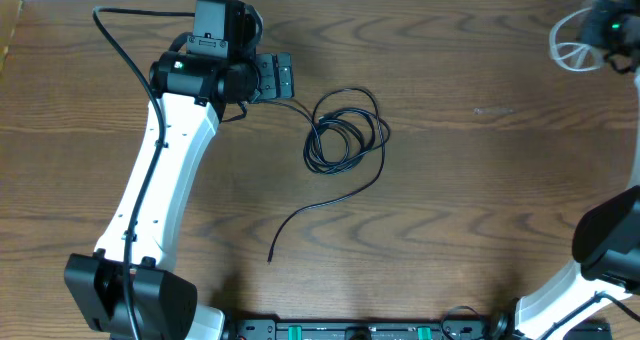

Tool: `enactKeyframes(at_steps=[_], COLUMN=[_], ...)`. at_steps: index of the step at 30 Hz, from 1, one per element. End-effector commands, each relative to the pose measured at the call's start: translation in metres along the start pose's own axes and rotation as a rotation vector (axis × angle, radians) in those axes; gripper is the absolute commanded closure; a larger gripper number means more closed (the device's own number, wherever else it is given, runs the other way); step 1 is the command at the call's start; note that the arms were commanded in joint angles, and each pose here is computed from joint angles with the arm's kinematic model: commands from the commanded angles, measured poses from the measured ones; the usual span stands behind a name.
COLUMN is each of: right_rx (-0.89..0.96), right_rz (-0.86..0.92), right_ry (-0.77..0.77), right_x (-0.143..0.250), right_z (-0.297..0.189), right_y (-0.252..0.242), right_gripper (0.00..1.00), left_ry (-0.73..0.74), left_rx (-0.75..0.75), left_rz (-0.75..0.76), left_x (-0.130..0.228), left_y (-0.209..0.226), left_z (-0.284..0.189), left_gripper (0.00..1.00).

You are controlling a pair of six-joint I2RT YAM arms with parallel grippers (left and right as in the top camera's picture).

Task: Untangle cables
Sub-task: 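Carry the white cable to the right back corner with right gripper, then release the white cable at the right back corner and withdraw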

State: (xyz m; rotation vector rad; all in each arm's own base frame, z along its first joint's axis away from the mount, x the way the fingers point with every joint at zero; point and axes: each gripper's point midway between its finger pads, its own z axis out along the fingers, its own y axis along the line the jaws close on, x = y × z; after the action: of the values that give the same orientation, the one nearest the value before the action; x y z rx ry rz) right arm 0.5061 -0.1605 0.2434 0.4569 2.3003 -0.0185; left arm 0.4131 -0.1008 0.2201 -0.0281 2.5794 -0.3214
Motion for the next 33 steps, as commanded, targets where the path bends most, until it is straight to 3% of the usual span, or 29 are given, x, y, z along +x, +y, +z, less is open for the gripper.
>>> enactKeyframes(at_steps=[1, 4, 9, 17, 21, 22, 24, 25, 26, 27, 33], right_rx=[0.060, 0.084, 0.100, 0.106, 0.129, 0.136, 0.148, 0.154, 0.158, 0.163, 0.174], right_rz=[0.021, 0.047, 0.146, 0.294, 0.317, 0.317, 0.318, 0.320, 0.321, 0.312, 0.236], right_ry=[-0.075, -0.221, -0.313, -0.404, -0.404, -0.397, -0.370, -0.339, -0.322, -0.303, -0.241], right_x=[-0.020, -0.051, -0.062, -0.056, -0.033, -0.028, -0.016, -0.006, -0.002, 0.003, -0.006], right_z=[0.007, 0.032, 0.073, 0.134, 0.174, 0.180, 0.192, 0.198, 0.200, 0.201, 0.176], right_y=[-0.040, -0.067, -0.078, -0.094, -0.104, -0.106, -0.108, -0.109, -0.110, -0.110, -0.104], right_gripper=[0.99, 0.99, 0.99, 0.99, 0.99, 0.95, 0.64, 0.17, 0.05, 0.01, 0.01], left_ry=[-0.007, -0.007, -0.007, -0.008, -0.010, -0.011, -0.016, -0.020, -0.023, -0.026, -0.036], left_rx=[-0.014, -0.014, -0.014, -0.013, -0.013, -0.013, -0.011, -0.011, -0.010, -0.009, -0.007], left_rz=[0.013, 0.013, 0.013, 0.013, 0.014, 0.014, 0.014, 0.015, 0.015, 0.016, 0.017], left_x=[-0.002, -0.002, -0.002, -0.002, -0.003, -0.003, -0.004, -0.005, -0.006, -0.007, -0.009], left_y=[0.003, 0.003, 0.003, 0.003, 0.003, 0.003, 0.003, 0.003, 0.002, 0.002, 0.002], left_z=[-0.001, -0.001, -0.001, -0.001, -0.001, -0.001, -0.001, -0.001, -0.001, -0.001, -0.001], left_gripper=[0.05, 0.05, 0.05, 0.05, 0.05, 0.05, 0.05, 0.05, 0.05, 0.05, 0.05])
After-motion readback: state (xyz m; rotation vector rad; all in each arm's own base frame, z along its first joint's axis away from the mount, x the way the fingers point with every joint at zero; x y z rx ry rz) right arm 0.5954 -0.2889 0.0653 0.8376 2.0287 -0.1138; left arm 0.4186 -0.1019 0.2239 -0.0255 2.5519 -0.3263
